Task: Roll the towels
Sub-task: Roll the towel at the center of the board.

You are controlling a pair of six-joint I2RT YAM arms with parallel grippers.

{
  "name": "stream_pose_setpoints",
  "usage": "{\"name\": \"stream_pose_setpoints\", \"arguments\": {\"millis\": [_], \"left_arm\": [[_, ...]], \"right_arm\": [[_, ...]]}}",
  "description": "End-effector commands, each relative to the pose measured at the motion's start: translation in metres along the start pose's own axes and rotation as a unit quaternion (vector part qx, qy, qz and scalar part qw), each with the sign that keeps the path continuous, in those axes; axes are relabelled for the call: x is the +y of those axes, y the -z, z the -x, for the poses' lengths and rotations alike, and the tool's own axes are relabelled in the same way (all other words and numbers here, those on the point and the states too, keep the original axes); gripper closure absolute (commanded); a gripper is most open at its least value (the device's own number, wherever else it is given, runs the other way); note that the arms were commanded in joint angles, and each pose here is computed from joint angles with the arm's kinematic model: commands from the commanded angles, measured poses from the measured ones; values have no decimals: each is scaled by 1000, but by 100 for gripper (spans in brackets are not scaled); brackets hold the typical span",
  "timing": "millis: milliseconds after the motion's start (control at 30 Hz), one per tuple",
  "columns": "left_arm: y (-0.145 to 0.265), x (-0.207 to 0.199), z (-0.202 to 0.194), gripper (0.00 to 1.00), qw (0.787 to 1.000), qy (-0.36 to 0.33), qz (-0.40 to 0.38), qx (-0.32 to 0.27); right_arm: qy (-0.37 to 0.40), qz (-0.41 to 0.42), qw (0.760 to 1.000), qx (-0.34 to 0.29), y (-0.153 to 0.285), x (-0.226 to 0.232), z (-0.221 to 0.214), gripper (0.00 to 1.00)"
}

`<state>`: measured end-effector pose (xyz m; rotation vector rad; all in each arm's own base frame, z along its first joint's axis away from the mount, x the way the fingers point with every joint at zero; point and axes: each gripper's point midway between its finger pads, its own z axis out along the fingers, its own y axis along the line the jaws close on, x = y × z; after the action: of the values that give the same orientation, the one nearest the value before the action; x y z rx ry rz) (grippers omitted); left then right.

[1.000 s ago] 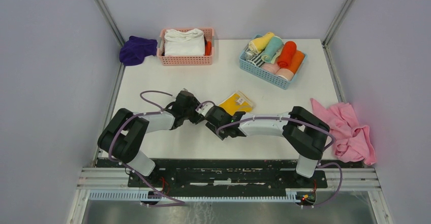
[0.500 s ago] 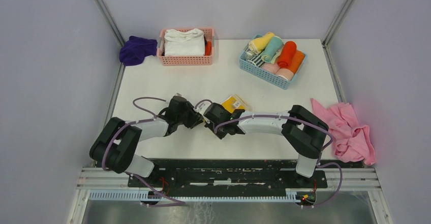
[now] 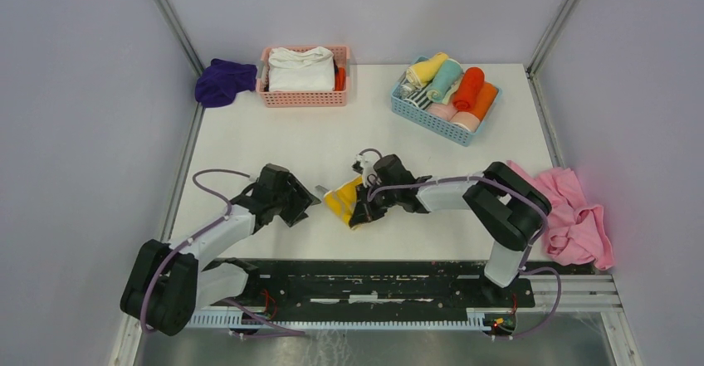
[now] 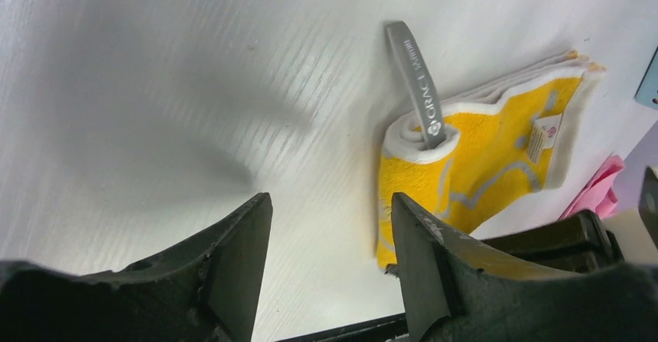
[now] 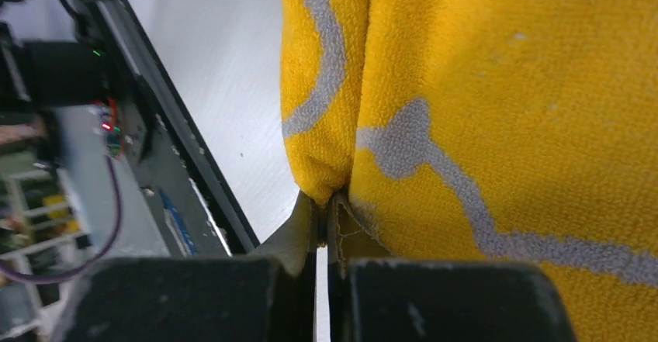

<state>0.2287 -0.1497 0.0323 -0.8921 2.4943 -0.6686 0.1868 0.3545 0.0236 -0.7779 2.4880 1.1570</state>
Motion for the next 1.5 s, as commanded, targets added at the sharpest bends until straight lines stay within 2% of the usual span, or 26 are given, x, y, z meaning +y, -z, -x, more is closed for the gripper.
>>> {"name": "stream_pose_setpoints", "arguments": {"millis": [0, 200, 400, 700, 800, 833, 1000, 1133, 1267, 1333, 1467], "left_arm": [[8, -3, -8, 34, 1000, -15, -15, 20], [3, -36, -17, 32, 996, -2, -78, 45], [-6, -61, -19, 32, 992, 4, -112, 50], [-36, -71, -28, 34, 994, -12, -93, 59], [-46, -62, -30, 40, 996, -8, -71, 58], [-49, -58, -31, 45, 997, -9, -59, 58], [-58, -37, -36, 60, 998, -10, -10, 59], [-61, -27, -38, 71, 998, -15, 27, 61], [-58, -20, -35, 83, 997, -12, 57, 54], [-56, -19, -34, 84, 996, -7, 67, 54], [-54, -23, -35, 84, 996, 6, 71, 60]], "right_arm": [[-65, 107, 990, -62, 11, 23, 24, 99], [-162, 122, 976, -78, 9, -2, 12, 100], [-238, 89, 965, -73, 5, -34, -10, 99], [-248, 38, 967, -38, 2, -52, -31, 99], [-245, 19, 969, -26, 3, -56, -36, 99], [-241, 13, 970, -26, 5, -57, -36, 99], [-194, -24, 980, -34, 21, -54, -25, 93], [-108, -86, 989, -42, 38, -45, -6, 80], [3, -169, 984, -52, 61, -32, 8, 63], [67, -204, 973, -81, 74, -23, 24, 53], [156, -224, 955, -115, 79, -3, 42, 45]]}}
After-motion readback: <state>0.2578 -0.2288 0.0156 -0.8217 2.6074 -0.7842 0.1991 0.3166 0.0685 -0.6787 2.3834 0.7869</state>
